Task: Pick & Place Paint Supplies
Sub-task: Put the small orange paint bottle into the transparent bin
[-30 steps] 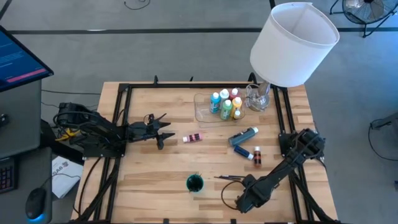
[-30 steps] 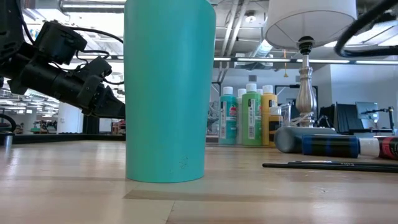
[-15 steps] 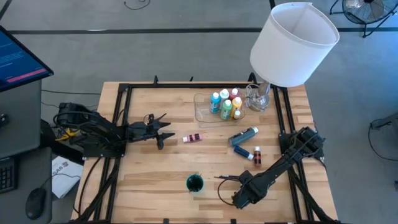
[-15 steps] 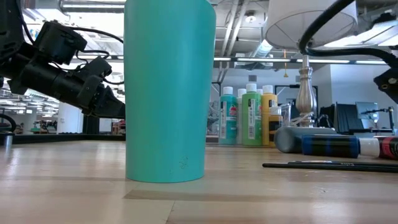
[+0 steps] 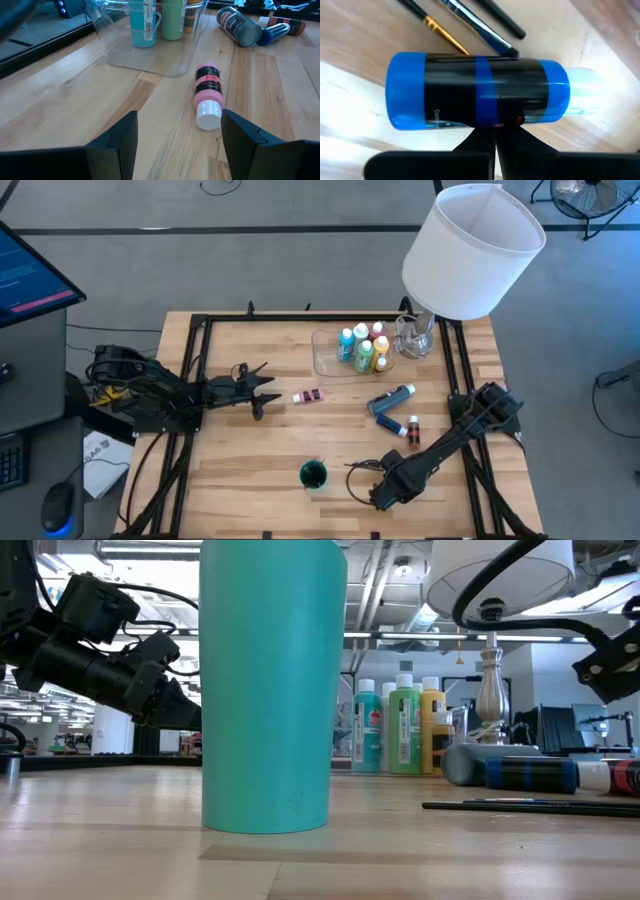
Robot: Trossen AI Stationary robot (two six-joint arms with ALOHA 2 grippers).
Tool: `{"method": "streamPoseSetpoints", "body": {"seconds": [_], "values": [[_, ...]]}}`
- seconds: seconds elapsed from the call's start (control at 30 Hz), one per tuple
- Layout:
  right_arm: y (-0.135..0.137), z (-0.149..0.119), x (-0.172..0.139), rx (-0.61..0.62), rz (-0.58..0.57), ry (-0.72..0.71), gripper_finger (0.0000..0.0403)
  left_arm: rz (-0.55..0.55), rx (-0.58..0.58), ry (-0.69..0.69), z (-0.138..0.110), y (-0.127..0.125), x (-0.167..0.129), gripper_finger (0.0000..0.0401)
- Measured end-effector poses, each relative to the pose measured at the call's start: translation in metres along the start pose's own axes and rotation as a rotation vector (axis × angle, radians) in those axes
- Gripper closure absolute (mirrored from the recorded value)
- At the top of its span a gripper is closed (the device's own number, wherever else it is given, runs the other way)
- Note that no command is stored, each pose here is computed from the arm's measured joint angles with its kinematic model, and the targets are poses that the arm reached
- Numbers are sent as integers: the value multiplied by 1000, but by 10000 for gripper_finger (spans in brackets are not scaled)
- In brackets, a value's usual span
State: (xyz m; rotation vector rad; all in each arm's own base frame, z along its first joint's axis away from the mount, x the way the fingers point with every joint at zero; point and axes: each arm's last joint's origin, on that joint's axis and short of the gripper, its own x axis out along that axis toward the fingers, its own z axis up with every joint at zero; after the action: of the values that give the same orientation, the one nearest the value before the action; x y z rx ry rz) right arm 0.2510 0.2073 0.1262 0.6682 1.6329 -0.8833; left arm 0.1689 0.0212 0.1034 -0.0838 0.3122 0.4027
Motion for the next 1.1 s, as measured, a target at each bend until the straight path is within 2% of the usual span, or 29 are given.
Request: {"method": "streamPoseSetpoints", "body": {"seconds": [0.47, 1.1], "values": [[0, 15, -1, 25, 1, -44, 403, 0, 0, 0, 0, 0, 0, 215], [1, 26, -3, 170, 18, -160, 403, 0, 18, 0, 0, 0, 0, 215]]}}
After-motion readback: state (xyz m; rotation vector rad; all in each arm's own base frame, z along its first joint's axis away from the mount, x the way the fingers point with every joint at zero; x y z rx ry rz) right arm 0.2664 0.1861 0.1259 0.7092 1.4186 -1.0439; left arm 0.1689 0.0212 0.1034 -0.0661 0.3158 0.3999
